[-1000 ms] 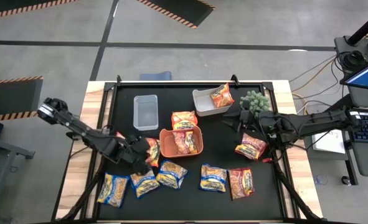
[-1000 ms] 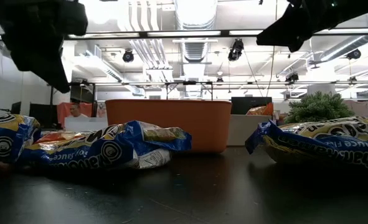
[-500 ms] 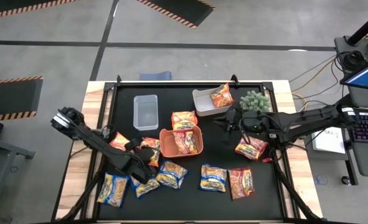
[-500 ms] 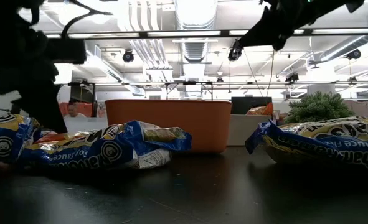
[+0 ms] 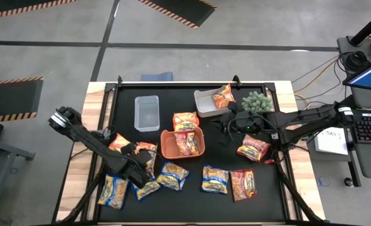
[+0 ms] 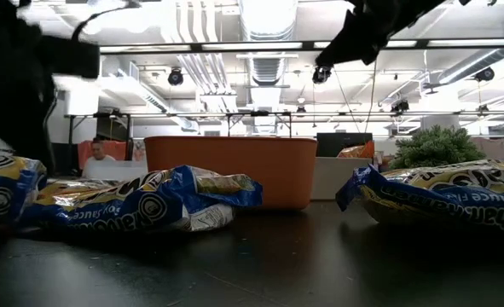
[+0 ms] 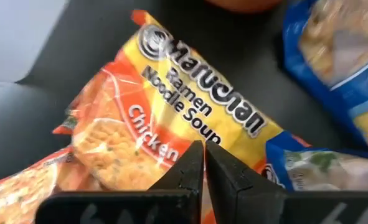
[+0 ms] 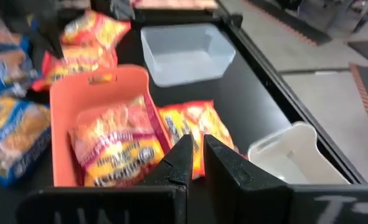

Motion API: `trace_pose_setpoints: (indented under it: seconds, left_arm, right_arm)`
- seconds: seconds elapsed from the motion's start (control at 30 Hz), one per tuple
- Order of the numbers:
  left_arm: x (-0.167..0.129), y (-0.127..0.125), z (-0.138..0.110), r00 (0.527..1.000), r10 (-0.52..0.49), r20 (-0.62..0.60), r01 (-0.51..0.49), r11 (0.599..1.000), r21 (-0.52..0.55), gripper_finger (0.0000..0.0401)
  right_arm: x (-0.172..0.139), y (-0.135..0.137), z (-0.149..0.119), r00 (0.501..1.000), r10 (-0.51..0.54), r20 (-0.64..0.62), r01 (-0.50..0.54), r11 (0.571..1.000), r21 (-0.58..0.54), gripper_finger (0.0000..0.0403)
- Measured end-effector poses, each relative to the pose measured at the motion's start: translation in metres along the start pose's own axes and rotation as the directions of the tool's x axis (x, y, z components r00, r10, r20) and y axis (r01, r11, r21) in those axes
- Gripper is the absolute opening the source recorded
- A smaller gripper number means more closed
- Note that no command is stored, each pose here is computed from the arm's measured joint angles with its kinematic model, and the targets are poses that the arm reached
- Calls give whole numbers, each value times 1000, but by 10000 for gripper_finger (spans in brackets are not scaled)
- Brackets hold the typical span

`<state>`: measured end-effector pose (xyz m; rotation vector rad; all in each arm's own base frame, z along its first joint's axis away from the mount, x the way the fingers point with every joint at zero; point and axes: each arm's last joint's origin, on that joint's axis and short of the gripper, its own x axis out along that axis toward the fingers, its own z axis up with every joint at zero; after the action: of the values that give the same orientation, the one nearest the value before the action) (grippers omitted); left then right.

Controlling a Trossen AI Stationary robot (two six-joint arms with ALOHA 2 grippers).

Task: Sort Maruchan noodles
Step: Put the middle orange noodle packet into the white bin

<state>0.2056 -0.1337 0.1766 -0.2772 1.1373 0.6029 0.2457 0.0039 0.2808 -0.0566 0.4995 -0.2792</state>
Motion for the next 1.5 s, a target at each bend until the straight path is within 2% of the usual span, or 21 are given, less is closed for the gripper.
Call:
trace_pose_setpoints:
  seconds: [0.2, 0.37, 0.47, 0.63, 0.77, 0.83, 0.9, 1.0, 1.1, 1.3, 1.5]
  left_arm:
    - [-20, 9, 7, 994, -88, 59, 95, 987, -127, 0]
    - [-29, 11, 11, 985, -147, 92, 158, 978, -134, 1]
    - [-32, 15, 18, 979, -180, 90, 193, 967, -165, 18]
    - [-34, 25, 30, 976, -193, 100, 211, 953, -217, 91]
    - [-27, 39, 40, 985, -142, 95, 164, 943, -289, 169]
    - [-18, 48, 44, 993, -93, 67, 112, 921, -374, 204]
    - [-8, 56, 47, 996, -92, 12, 87, 885, -457, 231]
    - [5, 66, 45, 994, -83, -72, 36, 865, -500, 257]
    - [12, 73, 41, 993, -67, -100, 7, 863, -505, 266]
    - [14, 86, 32, 992, -76, -96, 16, 856, -516, 258]
    - [22, 97, 18, 989, -144, -15, 108, 803, -587, 239]
  right_arm:
    - [-8, -3, -7, 997, -5, -76, 4, 1000, -16, 27]
    - [-14, -5, -17, 995, -7, -102, 2, 999, -45, 27]
    - [-19, -7, -19, 996, -6, -86, 1, 998, -63, 27]
    - [-31, -11, -17, 999, -4, -46, 1, 998, -70, 27]
    - [-38, -14, -16, 1000, -3, -28, 1, 998, -67, 27]
    - [-40, -14, -16, 1000, -3, -20, 1, 998, -68, 27]
    - [-41, -15, -17, 1000, -3, -20, 1, 997, -75, 27]
    - [-40, -15, -18, 1000, -3, -24, 1, 996, -91, 27]
    - [-40, -14, -18, 1000, -3, -24, 1, 995, -99, 27]
    - [-39, -14, -18, 1000, -3, -27, 0, 994, -108, 27]
    - [-39, -14, -18, 1000, -4, -22, 2, 993, -117, 27]
